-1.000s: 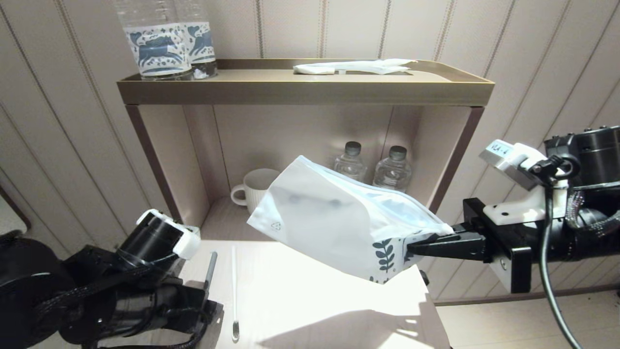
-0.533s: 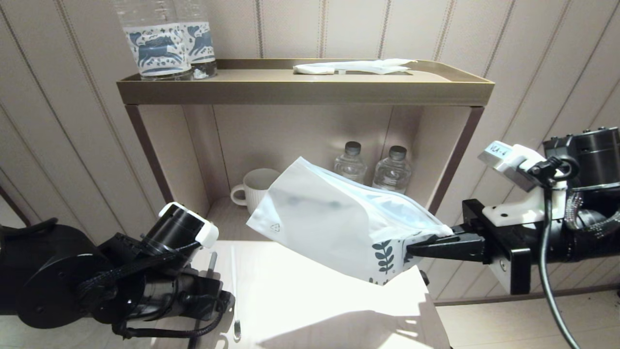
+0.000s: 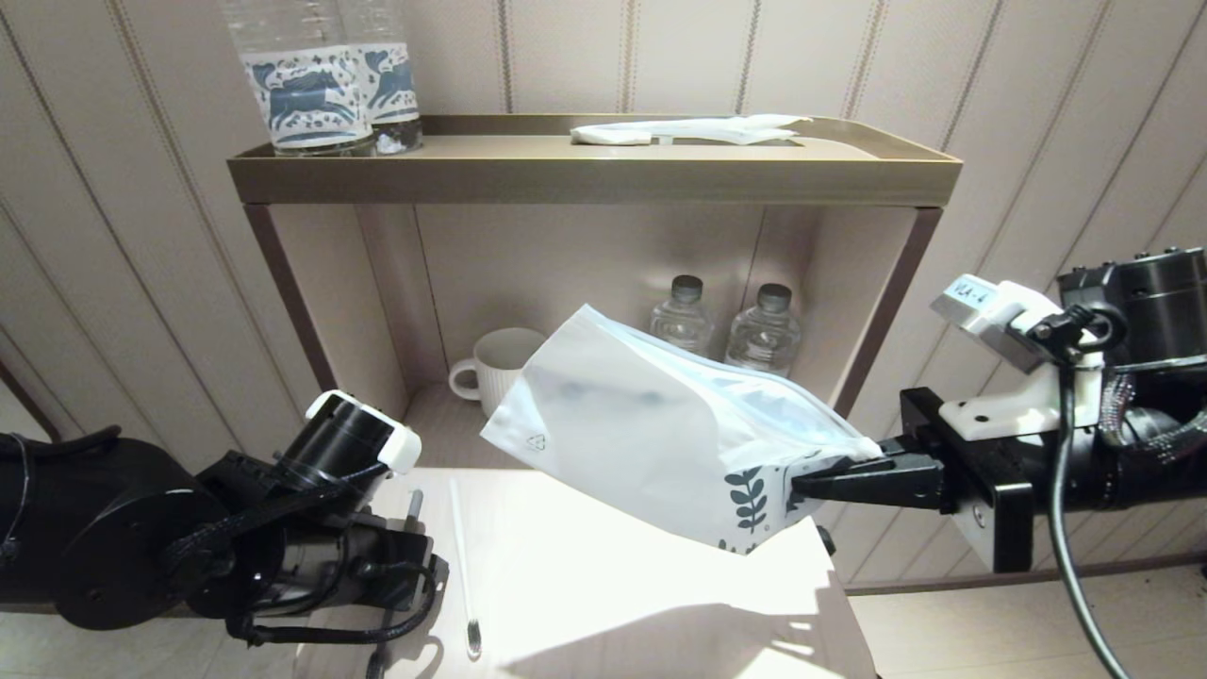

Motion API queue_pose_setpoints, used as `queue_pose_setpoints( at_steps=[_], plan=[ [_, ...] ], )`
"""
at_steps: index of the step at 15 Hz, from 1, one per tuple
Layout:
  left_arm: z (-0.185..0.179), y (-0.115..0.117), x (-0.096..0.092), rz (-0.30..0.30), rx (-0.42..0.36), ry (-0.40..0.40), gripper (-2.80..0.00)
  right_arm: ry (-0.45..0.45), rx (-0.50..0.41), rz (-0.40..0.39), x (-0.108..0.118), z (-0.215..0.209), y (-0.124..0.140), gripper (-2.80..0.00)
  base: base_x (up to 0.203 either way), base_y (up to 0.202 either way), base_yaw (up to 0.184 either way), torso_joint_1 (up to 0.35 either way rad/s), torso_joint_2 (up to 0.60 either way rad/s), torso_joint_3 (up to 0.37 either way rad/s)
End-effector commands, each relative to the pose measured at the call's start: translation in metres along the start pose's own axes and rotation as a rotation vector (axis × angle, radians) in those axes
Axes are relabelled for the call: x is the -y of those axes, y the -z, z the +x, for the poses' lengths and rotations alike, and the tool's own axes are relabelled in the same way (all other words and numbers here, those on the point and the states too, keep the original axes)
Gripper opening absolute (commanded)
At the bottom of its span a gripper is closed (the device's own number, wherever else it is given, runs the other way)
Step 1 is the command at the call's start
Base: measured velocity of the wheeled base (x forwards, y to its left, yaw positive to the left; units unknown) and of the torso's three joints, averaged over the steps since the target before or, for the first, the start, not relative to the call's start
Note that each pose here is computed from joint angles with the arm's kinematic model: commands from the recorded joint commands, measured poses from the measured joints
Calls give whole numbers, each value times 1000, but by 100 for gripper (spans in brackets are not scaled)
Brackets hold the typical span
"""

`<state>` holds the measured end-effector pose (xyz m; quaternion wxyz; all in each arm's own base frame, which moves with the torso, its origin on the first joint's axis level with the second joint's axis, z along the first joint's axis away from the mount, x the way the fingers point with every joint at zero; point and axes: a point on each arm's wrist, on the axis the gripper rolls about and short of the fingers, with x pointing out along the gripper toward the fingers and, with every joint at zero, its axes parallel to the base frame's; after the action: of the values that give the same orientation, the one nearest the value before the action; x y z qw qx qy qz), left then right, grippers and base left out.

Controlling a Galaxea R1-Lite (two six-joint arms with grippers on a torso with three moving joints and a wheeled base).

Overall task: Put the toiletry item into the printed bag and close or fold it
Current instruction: Pick up a toothbrush

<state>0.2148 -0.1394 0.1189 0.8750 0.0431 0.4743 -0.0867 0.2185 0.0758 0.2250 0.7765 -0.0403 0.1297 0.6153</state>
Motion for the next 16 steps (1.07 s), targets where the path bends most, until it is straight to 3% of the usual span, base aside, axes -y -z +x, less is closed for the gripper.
queue_pose_setpoints(
  at_steps=[1,7,10,14,16],
  plan=[
    [0,1,-1,-3,-5,-3,-280,-8,1,-2,0,1,0,-280,0,0,0,0,0,0],
    [-2,0,-1,-4,4,7,-280,-5,5,-8,0,0,-1,-280,0,0,0,0,0,0],
    [-13,-4,-1,-13,45,42,-280,-4,2,-4,0,0,0,-280,0,0,0,0,0,0],
    [-34,-21,4,-14,220,116,-280,16,-3,-2,2,-1,2,-280,0,0,0,0,0,0],
    [-59,-36,4,-15,330,151,-280,93,-38,-4,7,-2,9,-280,0,0,0,0,0,0]
  ],
)
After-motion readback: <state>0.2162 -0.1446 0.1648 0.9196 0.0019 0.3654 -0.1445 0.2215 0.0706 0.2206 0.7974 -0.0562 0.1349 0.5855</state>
